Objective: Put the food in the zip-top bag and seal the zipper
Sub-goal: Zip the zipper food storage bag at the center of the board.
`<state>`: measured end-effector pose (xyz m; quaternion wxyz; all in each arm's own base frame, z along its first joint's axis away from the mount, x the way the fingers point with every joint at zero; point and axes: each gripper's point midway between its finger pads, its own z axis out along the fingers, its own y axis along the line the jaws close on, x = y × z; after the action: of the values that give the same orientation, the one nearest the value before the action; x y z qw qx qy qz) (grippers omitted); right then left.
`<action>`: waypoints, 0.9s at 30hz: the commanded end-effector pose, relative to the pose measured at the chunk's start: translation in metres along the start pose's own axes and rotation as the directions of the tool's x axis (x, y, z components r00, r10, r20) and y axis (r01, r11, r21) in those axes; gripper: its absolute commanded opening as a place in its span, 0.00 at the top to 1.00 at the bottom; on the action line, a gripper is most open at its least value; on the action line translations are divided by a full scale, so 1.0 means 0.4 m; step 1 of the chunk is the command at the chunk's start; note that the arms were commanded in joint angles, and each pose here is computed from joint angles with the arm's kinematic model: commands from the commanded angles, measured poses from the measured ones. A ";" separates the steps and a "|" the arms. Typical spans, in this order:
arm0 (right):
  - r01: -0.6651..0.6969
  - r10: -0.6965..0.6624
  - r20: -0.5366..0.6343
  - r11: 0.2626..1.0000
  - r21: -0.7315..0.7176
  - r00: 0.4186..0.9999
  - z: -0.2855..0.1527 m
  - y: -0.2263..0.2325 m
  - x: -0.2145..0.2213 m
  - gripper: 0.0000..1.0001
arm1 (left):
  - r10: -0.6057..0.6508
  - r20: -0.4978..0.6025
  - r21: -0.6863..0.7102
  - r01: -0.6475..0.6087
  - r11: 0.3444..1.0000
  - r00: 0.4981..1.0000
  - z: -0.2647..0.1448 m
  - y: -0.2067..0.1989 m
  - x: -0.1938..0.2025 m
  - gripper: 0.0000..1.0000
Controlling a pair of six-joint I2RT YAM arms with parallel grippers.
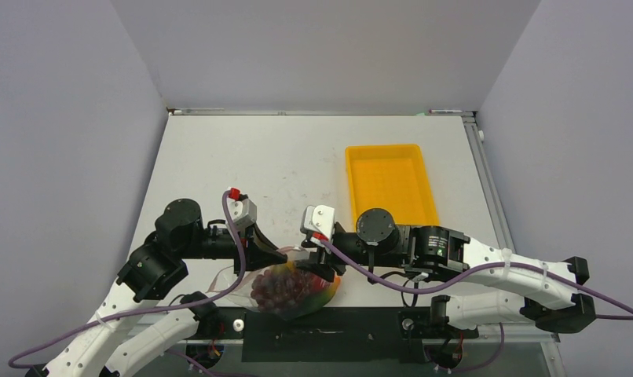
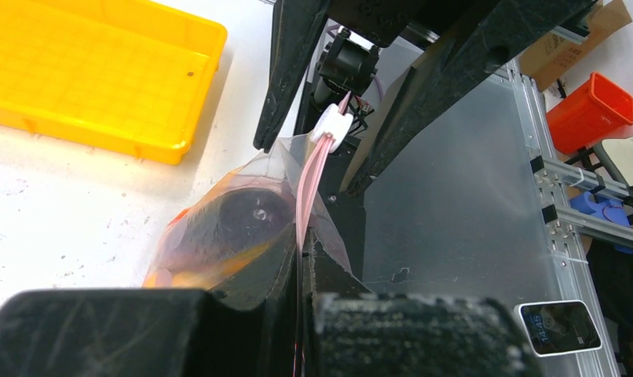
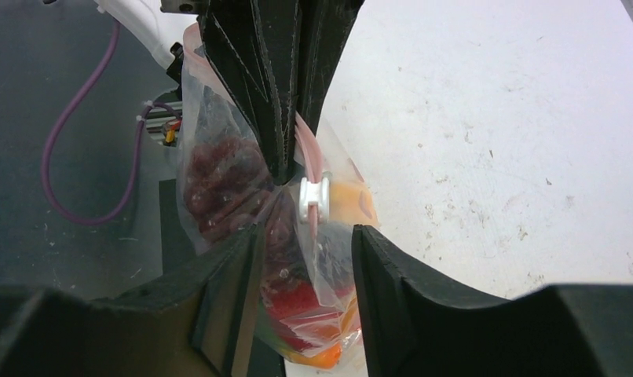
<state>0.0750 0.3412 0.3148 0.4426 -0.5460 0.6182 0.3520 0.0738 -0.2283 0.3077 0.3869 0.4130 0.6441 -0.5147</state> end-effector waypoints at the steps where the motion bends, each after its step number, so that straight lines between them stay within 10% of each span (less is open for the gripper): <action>1: 0.020 -0.020 0.085 1.000 0.006 0.996 0.002 -0.008 -0.050 0.57 | 0.084 0.086 0.060 -0.090 0.994 0.993 -0.007 -0.041 -0.067 1.00; 13: 0.030 -0.028 0.088 0.999 -0.027 0.996 0.017 0.002 -0.054 0.85 | 0.084 0.083 0.048 -0.088 0.995 0.993 -0.010 -0.037 -0.057 1.00; 21: 0.030 -0.027 0.084 0.999 -0.033 0.996 0.018 0.006 -0.047 0.72 | 0.087 0.087 0.037 -0.090 0.995 0.992 -0.013 -0.036 -0.058 1.00; 27: 0.034 -0.031 0.082 0.998 -0.044 0.996 0.016 0.011 -0.038 0.80 | 0.084 0.086 0.030 -0.086 0.996 0.993 -0.013 -0.034 -0.058 1.00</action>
<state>0.0730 0.3507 0.3157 0.4458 -0.5545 0.6000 0.3658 0.0689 -0.2262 0.3098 0.3882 0.4158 0.6378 -0.5192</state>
